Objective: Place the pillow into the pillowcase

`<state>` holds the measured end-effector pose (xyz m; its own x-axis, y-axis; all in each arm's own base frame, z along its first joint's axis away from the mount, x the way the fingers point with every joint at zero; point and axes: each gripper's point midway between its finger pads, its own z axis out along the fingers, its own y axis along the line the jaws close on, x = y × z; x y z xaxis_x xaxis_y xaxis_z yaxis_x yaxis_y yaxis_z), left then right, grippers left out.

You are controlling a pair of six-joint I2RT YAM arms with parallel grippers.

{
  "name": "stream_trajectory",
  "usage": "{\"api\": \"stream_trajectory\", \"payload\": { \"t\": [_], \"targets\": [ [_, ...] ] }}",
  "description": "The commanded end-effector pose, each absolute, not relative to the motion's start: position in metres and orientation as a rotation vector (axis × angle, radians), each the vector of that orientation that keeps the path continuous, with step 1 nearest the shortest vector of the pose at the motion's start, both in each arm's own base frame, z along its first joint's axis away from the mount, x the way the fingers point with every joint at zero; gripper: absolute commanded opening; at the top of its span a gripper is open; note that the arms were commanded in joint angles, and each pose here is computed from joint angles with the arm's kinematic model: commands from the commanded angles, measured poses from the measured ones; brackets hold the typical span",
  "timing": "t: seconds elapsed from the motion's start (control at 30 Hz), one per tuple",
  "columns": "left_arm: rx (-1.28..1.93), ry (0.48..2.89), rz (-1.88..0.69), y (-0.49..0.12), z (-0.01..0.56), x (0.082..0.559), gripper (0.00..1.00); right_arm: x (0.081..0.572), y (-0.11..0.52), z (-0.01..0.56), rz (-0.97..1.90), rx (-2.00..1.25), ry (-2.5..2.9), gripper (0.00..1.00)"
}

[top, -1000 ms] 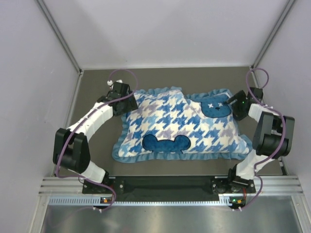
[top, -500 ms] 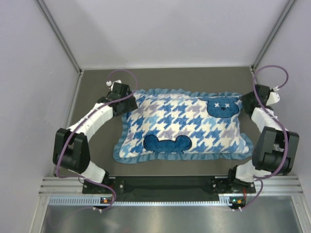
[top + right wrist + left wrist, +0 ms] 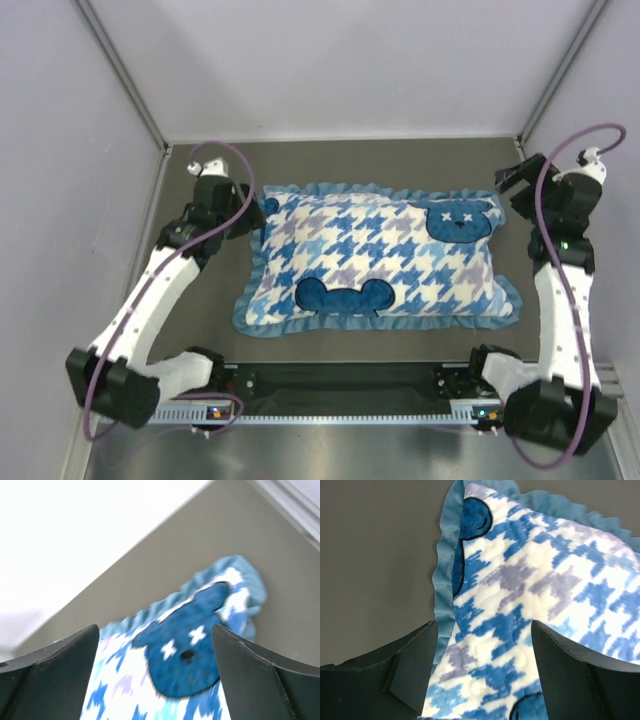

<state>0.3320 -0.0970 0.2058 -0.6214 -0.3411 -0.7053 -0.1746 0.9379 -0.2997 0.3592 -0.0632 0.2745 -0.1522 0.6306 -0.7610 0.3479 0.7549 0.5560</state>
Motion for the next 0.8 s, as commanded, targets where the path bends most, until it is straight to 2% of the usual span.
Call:
{"api": "stream_trajectory", "payload": {
  "t": [0.0,0.07,0.3,0.43,0.53,0.77],
  "targets": [
    [-0.270,2.193,-0.297,-0.090,0.231,0.300,0.80,0.319,-0.013,0.286,0.444,0.482,1.815,0.93],
    [-0.247,2.143,-0.283,-0.081,0.243,0.284,0.80,0.295,0.000,0.292,0.461,0.403,1.784,1.00],
    [-0.190,1.990,-0.295,-0.066,0.258,0.246,0.81,0.234,0.010,0.279,0.372,0.319,1.736,1.00],
    [-0.150,1.879,-0.310,-0.060,0.265,0.231,0.81,0.204,0.014,0.291,0.336,0.300,1.645,1.00],
    [-0.145,1.858,-0.346,-0.062,0.270,0.224,0.82,0.190,0.006,0.288,0.263,0.326,1.654,1.00],
    [-0.124,1.870,-0.358,-0.066,0.263,0.222,0.82,0.183,0.021,0.272,0.342,0.317,1.706,1.00]
  ]
}}
